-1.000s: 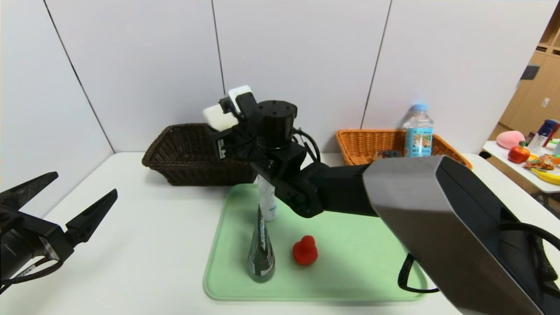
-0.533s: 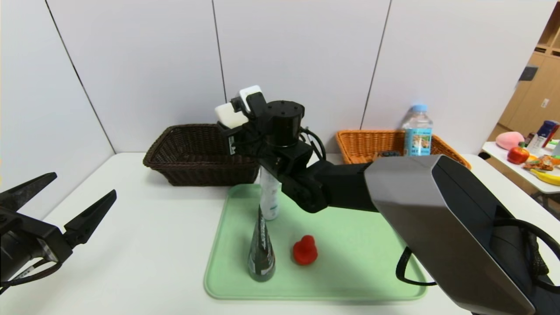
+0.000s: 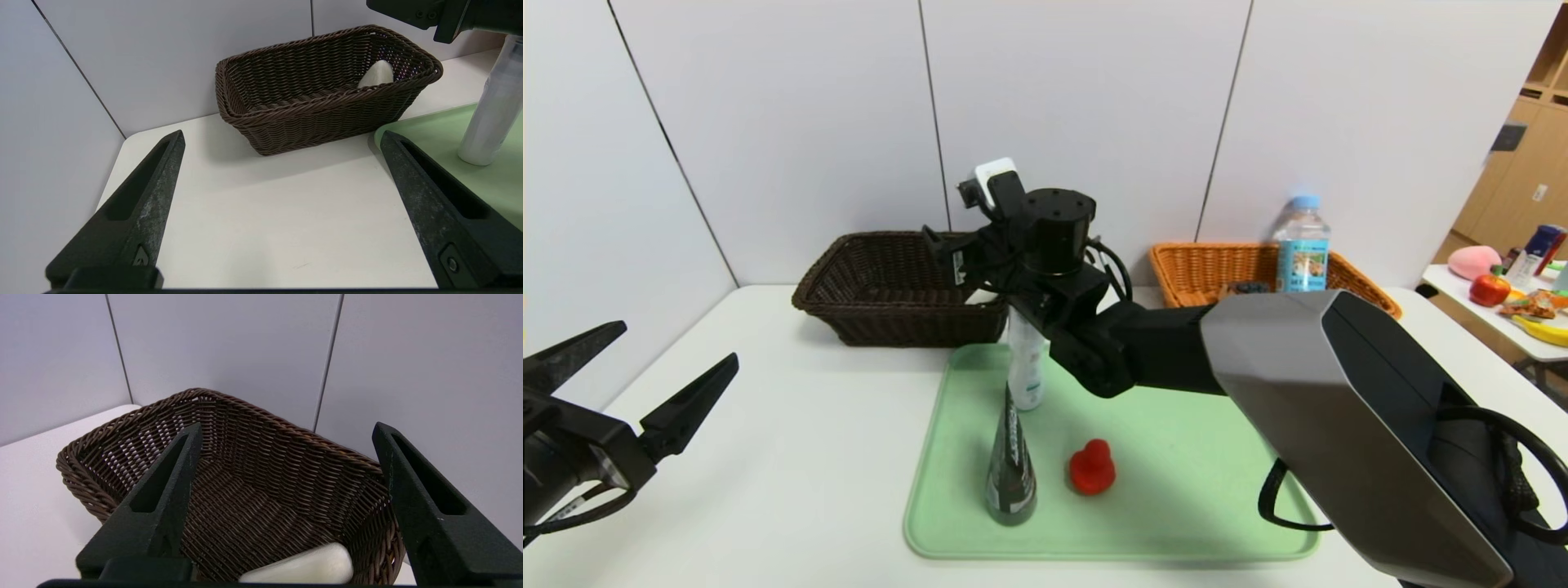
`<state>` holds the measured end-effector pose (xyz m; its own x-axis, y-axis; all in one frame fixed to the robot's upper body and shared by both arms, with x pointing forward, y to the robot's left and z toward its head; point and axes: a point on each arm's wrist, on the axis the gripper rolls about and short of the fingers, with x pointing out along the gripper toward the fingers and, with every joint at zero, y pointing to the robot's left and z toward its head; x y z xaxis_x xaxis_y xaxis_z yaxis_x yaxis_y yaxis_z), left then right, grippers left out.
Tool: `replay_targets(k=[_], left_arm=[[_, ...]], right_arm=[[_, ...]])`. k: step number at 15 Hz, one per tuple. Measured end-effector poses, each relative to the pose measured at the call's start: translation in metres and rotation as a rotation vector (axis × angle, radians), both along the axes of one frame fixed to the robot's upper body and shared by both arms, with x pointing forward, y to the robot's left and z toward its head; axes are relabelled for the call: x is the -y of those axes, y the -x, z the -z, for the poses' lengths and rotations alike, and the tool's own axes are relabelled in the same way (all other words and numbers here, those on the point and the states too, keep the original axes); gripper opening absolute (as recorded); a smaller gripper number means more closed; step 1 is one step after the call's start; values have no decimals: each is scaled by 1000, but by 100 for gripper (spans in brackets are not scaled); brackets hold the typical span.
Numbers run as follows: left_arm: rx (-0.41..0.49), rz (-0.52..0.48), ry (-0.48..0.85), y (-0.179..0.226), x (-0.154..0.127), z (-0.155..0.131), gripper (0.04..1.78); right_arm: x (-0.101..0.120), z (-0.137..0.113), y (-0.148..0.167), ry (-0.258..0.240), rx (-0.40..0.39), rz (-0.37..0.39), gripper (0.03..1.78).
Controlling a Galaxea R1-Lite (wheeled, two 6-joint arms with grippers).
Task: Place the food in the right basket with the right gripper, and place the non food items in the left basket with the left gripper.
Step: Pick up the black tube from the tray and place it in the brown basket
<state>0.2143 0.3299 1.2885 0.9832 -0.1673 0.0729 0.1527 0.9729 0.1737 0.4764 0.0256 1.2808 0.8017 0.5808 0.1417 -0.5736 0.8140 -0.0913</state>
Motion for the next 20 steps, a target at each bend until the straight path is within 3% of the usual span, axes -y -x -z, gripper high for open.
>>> replay_targets(k=[5, 13, 17, 20], left_arm=[[-14, -1, 7, 6, 0, 6, 169], [-18, 18, 53, 14, 0, 10, 169], [10, 21, 52, 8, 0, -4, 169], [3, 19, 50, 4, 0, -13, 169]], right_arm=[[6, -19, 2, -52, 54, 8, 158], [40, -87, 14, -141, 137, 57, 166], [98, -100, 4, -95, 92, 208, 168], [171, -109, 9, -26, 64, 347, 169]])
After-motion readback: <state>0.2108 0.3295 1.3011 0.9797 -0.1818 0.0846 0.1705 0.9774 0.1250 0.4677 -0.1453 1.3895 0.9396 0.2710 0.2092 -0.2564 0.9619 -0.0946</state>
